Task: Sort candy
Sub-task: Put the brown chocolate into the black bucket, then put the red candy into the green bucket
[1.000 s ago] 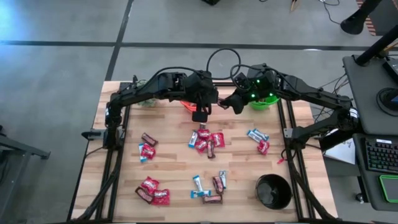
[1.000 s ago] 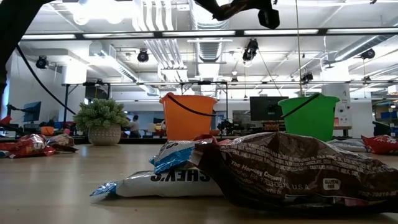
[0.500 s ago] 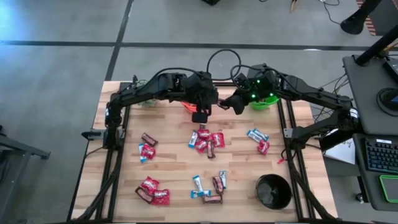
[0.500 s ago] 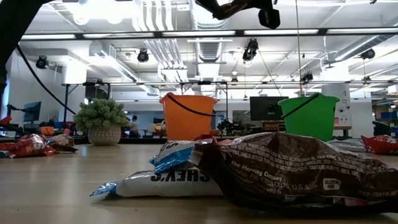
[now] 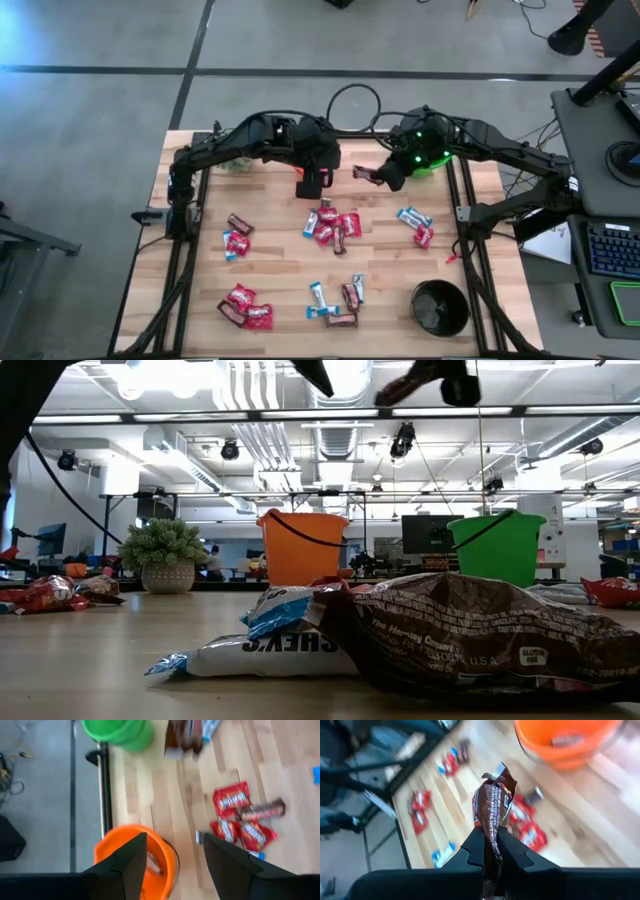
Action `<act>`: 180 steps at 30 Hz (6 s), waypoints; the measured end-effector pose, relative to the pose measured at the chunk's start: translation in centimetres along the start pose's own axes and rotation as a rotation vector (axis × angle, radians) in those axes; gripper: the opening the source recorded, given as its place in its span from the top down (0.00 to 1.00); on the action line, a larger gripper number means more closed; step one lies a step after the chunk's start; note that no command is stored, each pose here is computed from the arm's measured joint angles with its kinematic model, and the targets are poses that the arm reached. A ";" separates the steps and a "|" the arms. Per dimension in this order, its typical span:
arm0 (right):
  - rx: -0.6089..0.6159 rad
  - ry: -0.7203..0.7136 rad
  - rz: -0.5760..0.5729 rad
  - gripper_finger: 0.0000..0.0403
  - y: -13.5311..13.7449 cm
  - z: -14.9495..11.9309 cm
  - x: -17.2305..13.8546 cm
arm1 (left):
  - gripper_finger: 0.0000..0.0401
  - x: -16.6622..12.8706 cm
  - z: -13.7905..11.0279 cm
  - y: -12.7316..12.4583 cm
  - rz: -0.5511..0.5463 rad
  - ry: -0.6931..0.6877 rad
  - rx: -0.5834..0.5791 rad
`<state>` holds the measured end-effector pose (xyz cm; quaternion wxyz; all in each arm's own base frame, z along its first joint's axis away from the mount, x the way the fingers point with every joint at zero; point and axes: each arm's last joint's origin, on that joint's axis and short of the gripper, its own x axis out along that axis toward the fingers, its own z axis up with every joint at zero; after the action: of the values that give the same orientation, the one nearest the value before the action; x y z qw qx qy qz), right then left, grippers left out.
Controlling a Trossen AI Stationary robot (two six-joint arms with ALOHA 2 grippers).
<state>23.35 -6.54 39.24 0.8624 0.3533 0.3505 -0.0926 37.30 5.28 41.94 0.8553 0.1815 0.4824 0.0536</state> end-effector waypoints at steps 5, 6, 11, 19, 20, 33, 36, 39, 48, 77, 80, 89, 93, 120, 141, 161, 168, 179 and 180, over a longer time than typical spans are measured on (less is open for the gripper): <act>0.047 0.095 -0.040 0.96 -0.2 -1.4 -0.9 | 0.58 0.0 -0.6 -0.2 -0.024 0.062 -0.013; 0.060 0.110 -0.043 0.96 -0.2 -1.7 -1.2 | 0.59 0.0 -0.7 -0.3 -0.027 0.072 -0.016; 0.129 0.191 -0.025 0.96 0.3 -3.5 -2.7 | 0.61 -0.1 -1.2 -0.5 -0.045 0.124 -0.029; 0.212 0.328 -0.037 0.96 1.5 -6.8 -4.8 | 0.62 -0.2 -1.9 -0.7 -0.068 0.194 -0.050; 0.223 0.343 -0.040 0.96 1.7 -7.2 -5.0 | 0.62 -0.2 -1.9 -0.7 -0.067 0.194 -0.057; 0.301 0.547 -0.074 0.96 4.4 -11.2 -5.6 | 0.62 -0.3 -1.8 -0.8 -0.115 0.176 -0.073; 0.304 0.602 -0.090 0.96 5.4 -12.4 -5.4 | 0.62 -0.6 -1.9 -0.8 -0.113 0.170 -0.074; 0.297 0.645 -0.121 0.96 6.5 -13.8 -5.3 | 0.62 -0.9 -2.0 -0.8 -0.111 0.164 -0.075; 0.256 0.760 -0.229 0.96 9.8 -18.1 -3.4 | 0.62 -2.4 -2.3 -0.6 -0.100 0.132 -0.081; 0.228 0.815 -0.287 0.79 12.9 -21.3 1.3 | 0.62 -3.0 -2.4 -0.5 -0.095 0.120 -0.097; 0.231 0.815 -0.287 0.74 12.9 -21.3 1.2 | 0.62 -3.0 -2.4 -0.5 -0.095 0.120 -0.101; 0.203 0.809 -0.282 0.65 12.8 -21.2 1.2 | 0.62 -3.0 -2.4 -0.5 -0.097 0.120 -0.102; 0.170 0.769 -0.309 0.64 12.5 -21.1 1.2 | 0.62 -3.0 -2.4 -0.5 -0.097 0.120 -0.102; -0.060 0.525 -0.609 0.60 6.5 -14.3 3.4 | 0.42 -8.7 -4.1 -0.5 -0.204 -0.032 -0.281; -0.120 0.637 -0.712 0.60 1.2 -14.9 7.0 | 0.42 -13.7 -6.3 -0.4 -0.162 -0.145 -0.296; -0.122 0.544 -0.810 0.53 -0.5 -15.4 8.3 | 0.42 -14.0 -6.6 -0.1 -0.068 -0.129 -0.358; 0.029 0.511 -0.913 0.51 -2.0 -16.6 8.9 | 0.42 -15.1 -7.2 -0.1 -0.063 -0.156 -0.367; 0.454 0.353 -1.019 0.51 -3.6 -18.1 10.0 | 0.42 -18.3 -9.3 -0.2 -0.030 -0.234 -0.305; 0.485 0.332 -1.012 0.51 -3.6 -18.2 10.2 | 0.42 -18.5 -9.4 -0.2 -0.029 -0.238 -0.306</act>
<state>19.64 3.94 21.23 0.5387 0.3391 0.5750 -0.5140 19.58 2.62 52.35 0.9246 0.0475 0.3666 0.0924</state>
